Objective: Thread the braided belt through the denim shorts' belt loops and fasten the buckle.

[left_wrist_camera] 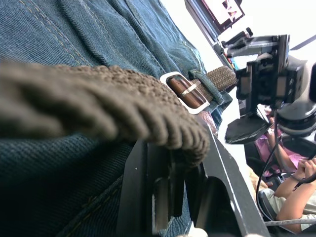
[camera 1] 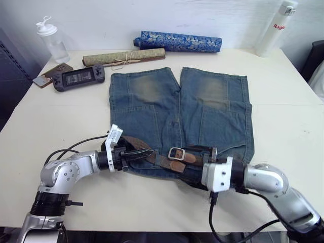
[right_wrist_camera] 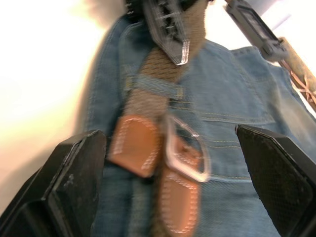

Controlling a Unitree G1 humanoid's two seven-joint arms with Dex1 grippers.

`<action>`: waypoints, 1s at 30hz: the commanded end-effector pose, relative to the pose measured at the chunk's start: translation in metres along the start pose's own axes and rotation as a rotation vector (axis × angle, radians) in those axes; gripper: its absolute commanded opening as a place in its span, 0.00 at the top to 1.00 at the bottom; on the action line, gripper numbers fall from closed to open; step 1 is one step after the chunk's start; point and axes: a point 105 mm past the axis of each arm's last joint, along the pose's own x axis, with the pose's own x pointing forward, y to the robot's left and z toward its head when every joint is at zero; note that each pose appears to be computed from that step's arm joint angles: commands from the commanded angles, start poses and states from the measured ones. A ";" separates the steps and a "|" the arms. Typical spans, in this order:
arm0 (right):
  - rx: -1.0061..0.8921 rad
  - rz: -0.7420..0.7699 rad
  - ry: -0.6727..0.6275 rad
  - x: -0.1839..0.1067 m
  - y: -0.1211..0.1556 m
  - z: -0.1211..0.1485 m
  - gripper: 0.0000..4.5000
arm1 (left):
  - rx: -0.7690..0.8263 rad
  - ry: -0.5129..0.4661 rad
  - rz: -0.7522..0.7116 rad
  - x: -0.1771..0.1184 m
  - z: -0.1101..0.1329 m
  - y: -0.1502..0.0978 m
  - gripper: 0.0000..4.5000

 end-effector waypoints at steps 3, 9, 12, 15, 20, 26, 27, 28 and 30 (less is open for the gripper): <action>-0.119 -0.063 -0.043 0.003 0.001 0.007 0.01 | 0.036 0.008 -0.035 0.003 0.004 -0.010 1.00; -0.168 -0.126 -0.051 0.006 -0.006 0.005 0.01 | 0.033 0.005 -0.038 0.003 0.006 -0.011 1.00; -0.178 -0.124 -0.064 0.006 -0.006 0.009 0.01 | 0.029 0.004 -0.036 0.003 0.006 -0.010 1.00; -0.191 -0.129 -0.068 0.006 -0.007 0.010 0.01 | 0.028 0.003 -0.035 0.004 0.006 -0.010 1.00; -0.200 -0.131 -0.071 0.006 -0.009 0.011 0.01 | 0.026 0.002 -0.032 0.004 0.006 -0.009 1.00; -0.204 -0.122 -0.061 0.004 -0.007 0.009 0.26 | 0.027 0.002 -0.029 0.003 0.006 -0.007 1.00; -0.206 -0.122 -0.059 0.004 -0.007 0.008 0.37 | 0.027 0.002 -0.028 0.003 0.006 -0.007 1.00; -0.206 -0.124 -0.060 0.004 -0.007 0.008 0.50 | 0.027 0.003 -0.027 0.003 0.005 -0.007 1.00; -0.206 -0.126 -0.061 0.004 -0.007 0.009 0.65 | 0.027 0.003 -0.027 0.003 0.005 -0.007 1.00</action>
